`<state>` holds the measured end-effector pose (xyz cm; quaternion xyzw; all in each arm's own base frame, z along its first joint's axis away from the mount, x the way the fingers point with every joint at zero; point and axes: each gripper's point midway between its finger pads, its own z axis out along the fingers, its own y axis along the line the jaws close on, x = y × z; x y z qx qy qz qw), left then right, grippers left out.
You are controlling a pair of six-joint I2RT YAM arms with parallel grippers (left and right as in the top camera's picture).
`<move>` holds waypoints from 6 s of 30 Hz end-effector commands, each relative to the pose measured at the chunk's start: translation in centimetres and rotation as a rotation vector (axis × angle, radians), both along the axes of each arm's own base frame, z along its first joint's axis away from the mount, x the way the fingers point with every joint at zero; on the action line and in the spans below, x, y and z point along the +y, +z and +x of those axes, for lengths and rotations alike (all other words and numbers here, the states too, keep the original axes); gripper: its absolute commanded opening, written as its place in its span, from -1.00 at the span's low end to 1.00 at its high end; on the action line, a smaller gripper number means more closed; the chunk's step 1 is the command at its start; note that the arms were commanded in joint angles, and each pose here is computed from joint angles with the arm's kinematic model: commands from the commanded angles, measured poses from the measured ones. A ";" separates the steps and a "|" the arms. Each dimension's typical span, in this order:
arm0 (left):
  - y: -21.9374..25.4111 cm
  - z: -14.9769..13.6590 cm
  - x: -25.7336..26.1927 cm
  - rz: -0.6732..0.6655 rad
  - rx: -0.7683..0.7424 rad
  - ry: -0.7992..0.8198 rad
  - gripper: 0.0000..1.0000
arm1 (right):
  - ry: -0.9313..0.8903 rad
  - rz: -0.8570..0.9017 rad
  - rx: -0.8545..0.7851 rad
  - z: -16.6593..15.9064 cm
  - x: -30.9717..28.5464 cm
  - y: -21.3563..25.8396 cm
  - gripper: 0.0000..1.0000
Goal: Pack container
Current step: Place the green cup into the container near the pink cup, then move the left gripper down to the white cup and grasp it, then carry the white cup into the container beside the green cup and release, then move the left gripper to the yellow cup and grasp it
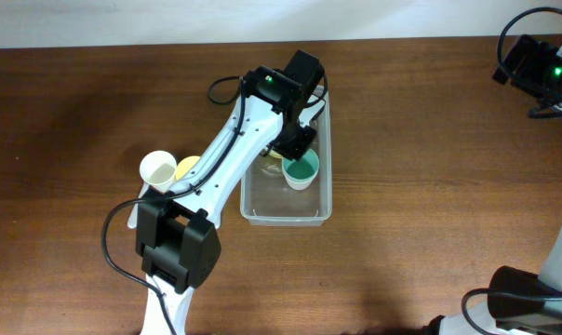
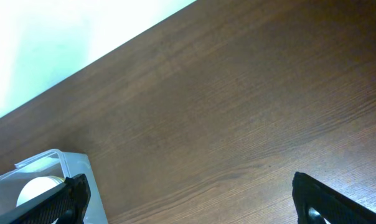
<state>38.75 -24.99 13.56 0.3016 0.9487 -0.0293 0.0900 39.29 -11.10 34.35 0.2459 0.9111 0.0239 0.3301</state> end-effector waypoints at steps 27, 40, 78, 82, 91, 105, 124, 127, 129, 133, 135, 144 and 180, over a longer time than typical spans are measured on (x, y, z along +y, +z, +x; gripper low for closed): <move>10.3 -0.2 26.5 -0.052 -0.022 0.598 -0.07 | -0.003 -0.009 -0.008 -0.1 -0.2 0.3 0.98; -1.9 0.1 29.3 -0.010 0.063 0.654 0.17 | -0.003 -0.009 -0.008 -0.1 -0.2 0.3 0.98; 9.4 4.9 26.9 -0.053 -0.161 0.581 -0.97 | -0.003 -0.009 -0.008 -0.1 -0.2 0.3 0.98; 12.7 3.5 21.2 -0.107 -0.175 0.455 -0.97 | -0.003 -0.009 -0.008 -0.1 -0.2 0.3 0.98; 10.3 0.4 11.5 -0.108 -0.067 0.225 -0.97 | -0.003 -0.009 -0.008 -0.1 -0.2 0.3 0.98; -0.9 0.2 8.9 -0.074 0.029 0.193 -0.97 | -0.003 -0.009 -0.008 -0.1 -0.2 0.3 0.98; -5.0 -0.3 6.9 -0.012 0.034 0.141 -0.96 | -0.003 -0.009 -0.008 -0.1 -0.2 0.3 0.98; -6.2 -0.3 7.0 0.002 0.059 0.142 -0.96 | -0.003 -0.009 -0.008 -0.1 -0.2 0.3 0.98; -6.6 -0.3 7.0 0.006 0.066 0.142 -0.96 | -0.003 -0.009 -0.008 -0.1 -0.2 0.3 0.98; -7.0 -0.1 6.9 0.004 0.063 0.142 -0.87 | -0.003 -0.009 -0.008 -0.1 -0.2 0.3 0.98; -7.0 -0.1 6.9 0.004 0.063 0.142 -0.76 | -0.003 -0.009 -0.008 -0.1 -0.2 0.3 0.98; -5.1 0.7 6.6 -0.010 0.041 0.150 -0.38 | -0.003 -0.009 -0.008 -0.1 -0.2 0.3 0.98; -4.1 -1.4 23.2 -0.027 0.098 0.609 0.06 | -0.003 -0.009 -0.008 -0.1 -0.2 0.3 0.98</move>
